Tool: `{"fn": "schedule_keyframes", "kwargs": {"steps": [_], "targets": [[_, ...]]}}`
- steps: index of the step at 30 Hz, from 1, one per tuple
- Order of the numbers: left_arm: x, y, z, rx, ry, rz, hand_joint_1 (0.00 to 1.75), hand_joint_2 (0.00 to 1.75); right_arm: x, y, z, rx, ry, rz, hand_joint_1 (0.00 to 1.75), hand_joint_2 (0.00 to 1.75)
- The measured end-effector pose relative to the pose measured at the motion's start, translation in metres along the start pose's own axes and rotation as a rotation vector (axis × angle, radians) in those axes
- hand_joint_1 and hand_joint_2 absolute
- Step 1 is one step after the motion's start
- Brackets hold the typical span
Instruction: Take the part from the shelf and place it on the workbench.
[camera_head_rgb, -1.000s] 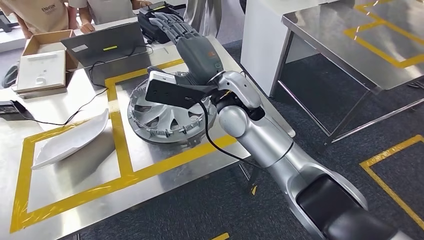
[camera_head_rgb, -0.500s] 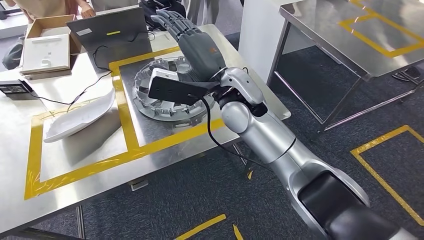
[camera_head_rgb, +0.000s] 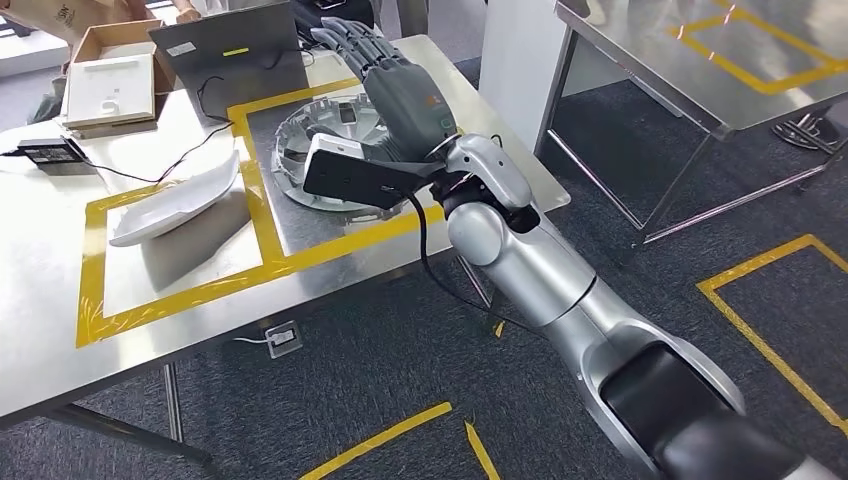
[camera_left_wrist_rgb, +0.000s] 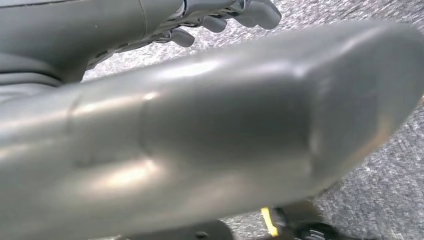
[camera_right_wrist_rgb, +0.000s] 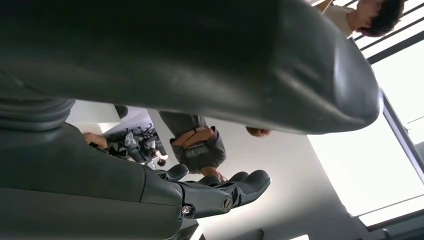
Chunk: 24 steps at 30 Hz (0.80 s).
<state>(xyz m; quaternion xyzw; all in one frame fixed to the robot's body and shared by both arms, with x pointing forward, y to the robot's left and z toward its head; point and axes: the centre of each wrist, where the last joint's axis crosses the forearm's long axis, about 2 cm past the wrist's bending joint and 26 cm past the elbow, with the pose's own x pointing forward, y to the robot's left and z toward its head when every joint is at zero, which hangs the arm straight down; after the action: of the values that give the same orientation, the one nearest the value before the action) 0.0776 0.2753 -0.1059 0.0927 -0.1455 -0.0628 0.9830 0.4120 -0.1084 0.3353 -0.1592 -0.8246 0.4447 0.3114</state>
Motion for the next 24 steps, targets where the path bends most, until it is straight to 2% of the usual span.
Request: {"fn": "schedule_keyframes", "kwargs": {"steps": [11,24], "targets": [[0.003,-0.002,0.000,-0.005,0.005,-0.012,0.00,0.00,-0.014,-0.001,0.014,-0.003,0.046,0.016,0.00,0.00],[0.004,-0.002,0.000,-0.008,0.003,-0.019,0.00,0.00,-0.016,-0.005,0.015,-0.014,0.045,0.020,0.00,0.00]]}}
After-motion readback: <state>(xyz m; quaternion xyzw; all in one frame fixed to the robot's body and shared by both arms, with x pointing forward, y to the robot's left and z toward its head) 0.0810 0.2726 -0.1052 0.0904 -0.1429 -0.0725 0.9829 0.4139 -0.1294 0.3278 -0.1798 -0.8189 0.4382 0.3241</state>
